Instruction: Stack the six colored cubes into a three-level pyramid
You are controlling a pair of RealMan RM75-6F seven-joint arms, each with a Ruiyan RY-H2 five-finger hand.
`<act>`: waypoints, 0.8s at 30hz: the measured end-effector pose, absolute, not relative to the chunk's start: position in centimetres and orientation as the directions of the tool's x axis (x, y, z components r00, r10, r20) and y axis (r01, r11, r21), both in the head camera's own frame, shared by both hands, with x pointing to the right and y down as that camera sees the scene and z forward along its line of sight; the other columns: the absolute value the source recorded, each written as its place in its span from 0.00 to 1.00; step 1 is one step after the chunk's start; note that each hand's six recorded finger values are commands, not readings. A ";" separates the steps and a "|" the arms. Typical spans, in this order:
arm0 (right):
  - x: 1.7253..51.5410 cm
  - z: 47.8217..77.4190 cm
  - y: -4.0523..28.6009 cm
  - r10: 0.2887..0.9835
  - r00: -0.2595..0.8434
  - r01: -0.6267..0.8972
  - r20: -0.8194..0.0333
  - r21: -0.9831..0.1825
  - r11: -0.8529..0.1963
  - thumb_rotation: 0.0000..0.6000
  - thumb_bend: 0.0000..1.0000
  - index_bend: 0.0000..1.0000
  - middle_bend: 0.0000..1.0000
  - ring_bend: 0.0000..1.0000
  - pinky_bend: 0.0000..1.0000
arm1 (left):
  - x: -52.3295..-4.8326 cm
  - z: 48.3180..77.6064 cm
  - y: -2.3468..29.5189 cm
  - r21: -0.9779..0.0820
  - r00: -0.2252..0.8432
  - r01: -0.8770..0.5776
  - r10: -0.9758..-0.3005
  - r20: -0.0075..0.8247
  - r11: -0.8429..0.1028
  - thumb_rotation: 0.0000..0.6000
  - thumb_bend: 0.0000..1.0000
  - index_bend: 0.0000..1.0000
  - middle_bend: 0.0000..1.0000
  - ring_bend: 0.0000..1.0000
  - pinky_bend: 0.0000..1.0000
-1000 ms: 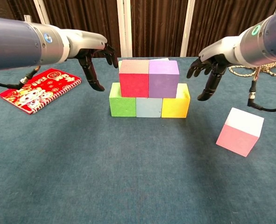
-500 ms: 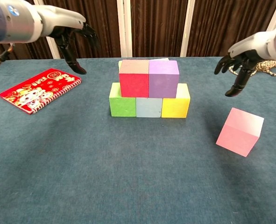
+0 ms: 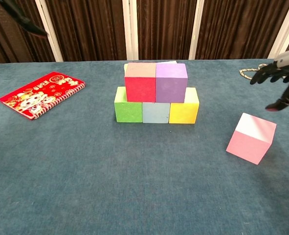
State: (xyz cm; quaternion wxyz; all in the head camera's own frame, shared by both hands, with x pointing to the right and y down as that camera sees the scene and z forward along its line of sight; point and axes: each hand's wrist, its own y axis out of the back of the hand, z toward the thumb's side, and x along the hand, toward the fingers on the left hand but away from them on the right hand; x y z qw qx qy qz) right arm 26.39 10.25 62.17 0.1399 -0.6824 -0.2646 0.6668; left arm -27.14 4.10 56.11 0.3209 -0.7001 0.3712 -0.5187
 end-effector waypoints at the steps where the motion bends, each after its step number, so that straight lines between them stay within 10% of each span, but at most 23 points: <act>1: 26.6 62.0 10.9 0.540 -0.026 0.181 -0.841 -0.535 -0.825 1.00 0.34 0.12 0.09 0.00 0.00 | -28.3 55.6 4.2 -0.838 0.180 -0.202 -0.860 0.477 -0.507 1.00 0.21 0.19 0.07 0.00 0.07; 24: 25.6 65.0 15.4 0.530 -0.068 0.235 -0.845 -0.530 -0.815 1.00 0.34 0.11 0.08 0.00 0.00 | -38.9 51.7 10.8 -0.899 0.125 -0.193 -0.918 0.376 -0.394 1.00 0.21 0.19 0.07 0.00 0.06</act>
